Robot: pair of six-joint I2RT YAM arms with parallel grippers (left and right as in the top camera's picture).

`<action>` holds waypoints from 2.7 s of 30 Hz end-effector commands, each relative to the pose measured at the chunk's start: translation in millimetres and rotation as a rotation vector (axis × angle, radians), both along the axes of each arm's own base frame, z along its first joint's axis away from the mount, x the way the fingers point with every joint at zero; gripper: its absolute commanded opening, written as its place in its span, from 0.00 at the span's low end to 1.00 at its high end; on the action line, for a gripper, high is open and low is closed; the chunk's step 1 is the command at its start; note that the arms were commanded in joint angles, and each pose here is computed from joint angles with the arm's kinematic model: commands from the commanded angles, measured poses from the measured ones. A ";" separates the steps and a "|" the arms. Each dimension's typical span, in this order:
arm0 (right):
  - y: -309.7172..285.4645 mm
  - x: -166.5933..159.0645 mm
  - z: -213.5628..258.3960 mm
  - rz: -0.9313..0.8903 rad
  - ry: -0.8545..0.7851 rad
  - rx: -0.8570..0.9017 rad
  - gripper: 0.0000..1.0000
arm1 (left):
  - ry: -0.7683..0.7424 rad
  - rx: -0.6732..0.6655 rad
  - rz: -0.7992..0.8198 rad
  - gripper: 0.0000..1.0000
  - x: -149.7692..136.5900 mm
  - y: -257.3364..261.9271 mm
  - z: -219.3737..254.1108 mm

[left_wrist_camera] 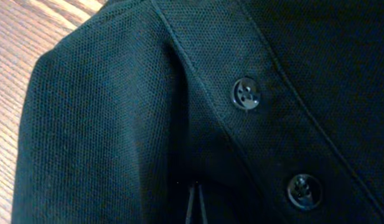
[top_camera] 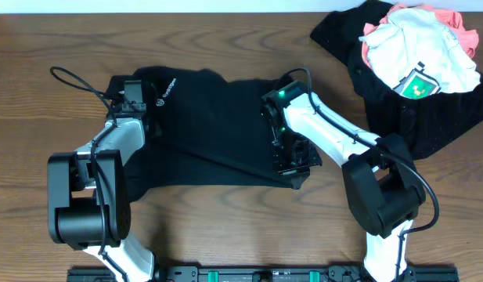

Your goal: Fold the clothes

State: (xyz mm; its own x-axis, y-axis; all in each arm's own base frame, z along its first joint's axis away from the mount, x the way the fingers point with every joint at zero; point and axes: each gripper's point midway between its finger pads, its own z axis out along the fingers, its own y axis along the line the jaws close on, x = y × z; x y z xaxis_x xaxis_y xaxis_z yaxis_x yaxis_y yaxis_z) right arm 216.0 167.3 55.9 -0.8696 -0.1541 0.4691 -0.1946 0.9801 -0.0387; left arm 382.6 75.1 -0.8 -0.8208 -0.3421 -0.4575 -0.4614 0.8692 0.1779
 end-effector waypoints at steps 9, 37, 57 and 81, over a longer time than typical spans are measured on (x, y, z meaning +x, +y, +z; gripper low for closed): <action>0.9 10.2 24.0 0.006 -0.063 0.046 0.01 | 0.106 -0.031 0.009 0.06 -28.6 -3.1 -30.0; -45.9 76.8 57.5 -0.132 -0.411 -0.022 0.99 | 0.107 -0.031 0.009 0.06 -28.8 -3.3 -30.1; -1.9 192.6 -41.2 -0.057 -0.669 0.132 0.01 | 0.109 -0.031 0.009 0.06 -29.3 -3.4 -30.2; -54.5 315.5 -126.1 -0.133 -0.871 0.091 0.01 | 0.133 -0.032 0.009 0.06 -34.6 -3.6 -31.6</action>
State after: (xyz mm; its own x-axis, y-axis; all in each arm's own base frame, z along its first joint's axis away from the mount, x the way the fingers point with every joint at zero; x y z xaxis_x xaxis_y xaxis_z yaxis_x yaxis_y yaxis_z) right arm 542.8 146.0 -1.4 -0.8730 -0.0060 -0.4876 -0.0363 0.9980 0.0527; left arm 380.6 73.6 -1.7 -0.8260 -0.3390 -0.4503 -0.4566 0.8709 0.1819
